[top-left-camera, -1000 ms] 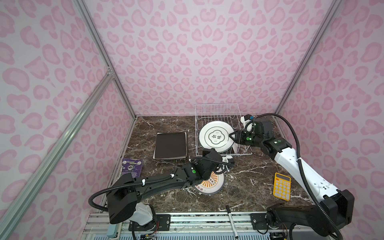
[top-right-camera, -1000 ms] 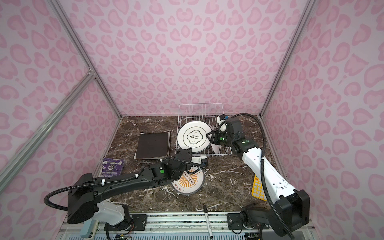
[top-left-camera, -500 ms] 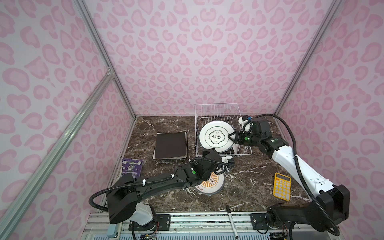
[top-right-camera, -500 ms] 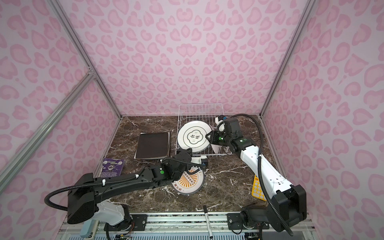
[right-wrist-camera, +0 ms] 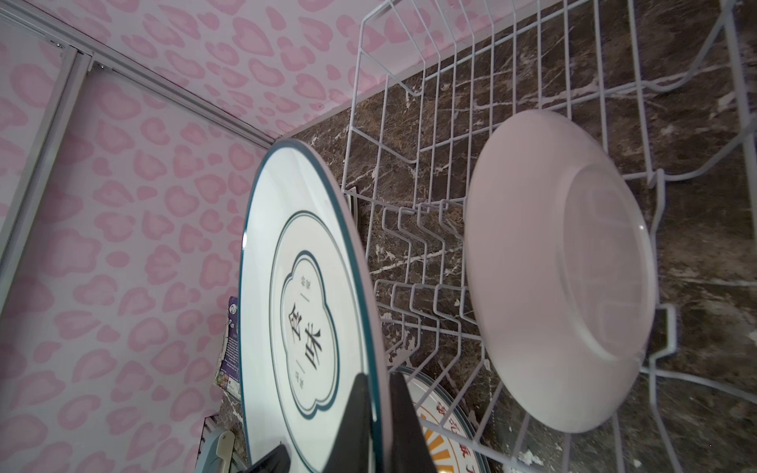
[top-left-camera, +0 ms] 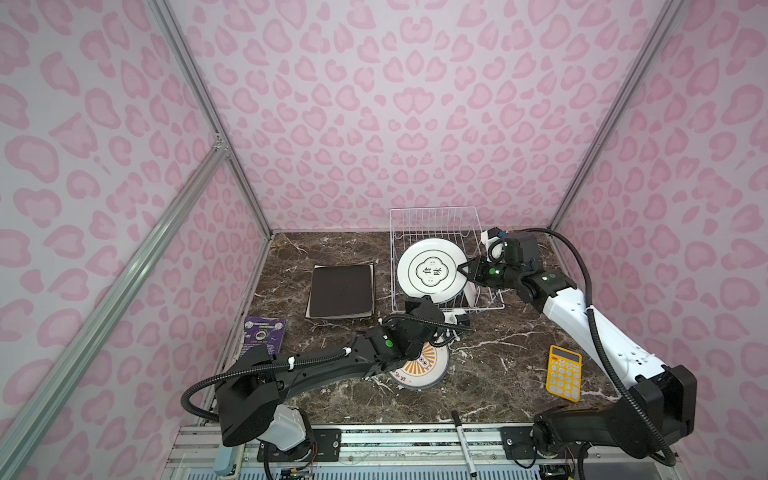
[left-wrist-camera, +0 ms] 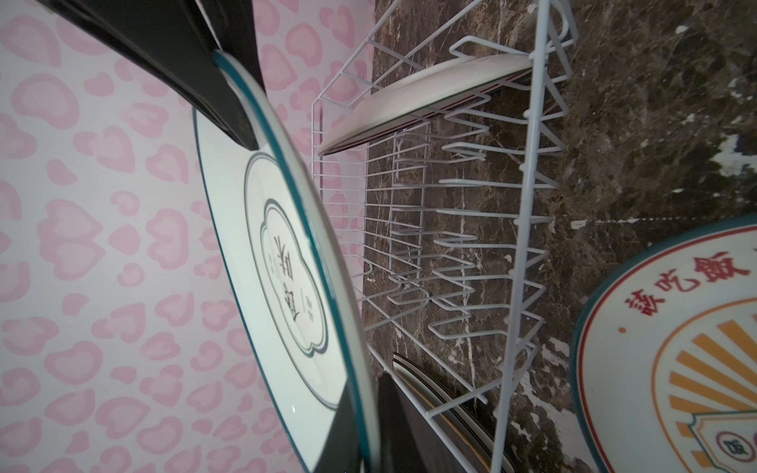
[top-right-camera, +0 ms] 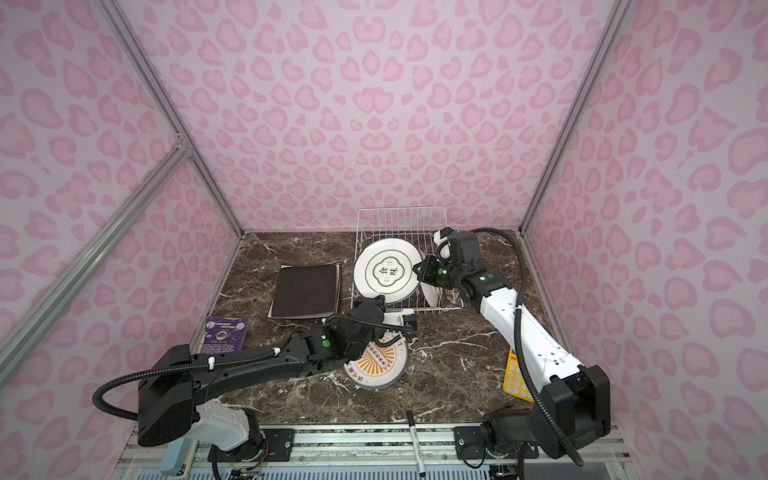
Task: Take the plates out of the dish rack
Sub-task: 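Close the right gripper on the plate's rim while the left gripper holds it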
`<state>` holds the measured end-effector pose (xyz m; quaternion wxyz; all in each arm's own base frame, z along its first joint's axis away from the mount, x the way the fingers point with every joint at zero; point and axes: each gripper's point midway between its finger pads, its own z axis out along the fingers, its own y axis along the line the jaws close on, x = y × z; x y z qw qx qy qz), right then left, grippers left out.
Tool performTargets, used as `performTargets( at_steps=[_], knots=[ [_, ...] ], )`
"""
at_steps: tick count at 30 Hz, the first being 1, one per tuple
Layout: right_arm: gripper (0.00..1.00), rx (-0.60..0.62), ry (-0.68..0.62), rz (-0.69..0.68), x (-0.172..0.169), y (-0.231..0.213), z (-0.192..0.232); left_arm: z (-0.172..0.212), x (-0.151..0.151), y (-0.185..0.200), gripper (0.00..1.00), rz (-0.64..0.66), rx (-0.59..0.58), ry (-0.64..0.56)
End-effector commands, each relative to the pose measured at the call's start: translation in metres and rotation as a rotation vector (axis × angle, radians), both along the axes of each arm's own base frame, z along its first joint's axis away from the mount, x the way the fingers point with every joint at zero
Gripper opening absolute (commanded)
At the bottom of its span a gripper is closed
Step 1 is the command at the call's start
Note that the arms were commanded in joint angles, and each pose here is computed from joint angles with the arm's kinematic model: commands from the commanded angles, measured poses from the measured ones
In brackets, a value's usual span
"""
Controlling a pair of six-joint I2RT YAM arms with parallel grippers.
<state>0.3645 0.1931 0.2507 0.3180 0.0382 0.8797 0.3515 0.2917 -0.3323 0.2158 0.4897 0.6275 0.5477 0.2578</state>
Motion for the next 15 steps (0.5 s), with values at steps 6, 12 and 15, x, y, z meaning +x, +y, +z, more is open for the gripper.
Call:
performTargets(
  at_steps=[6,12,15],
  knots=[
    [0.0,-0.031,-0.054,0.005,0.002,-0.012,-0.003,0.025,0.005,0.002,0.3,0.053,-0.171,0.02],
    [0.0,0.054,-0.06,-0.056,0.007,-0.025,0.001,0.027,0.001,0.004,0.56,0.06,-0.215,0.053],
    [0.0,0.068,-0.073,-0.078,0.007,-0.03,0.004,0.032,0.001,0.004,0.61,0.074,-0.258,0.069]
  ],
)
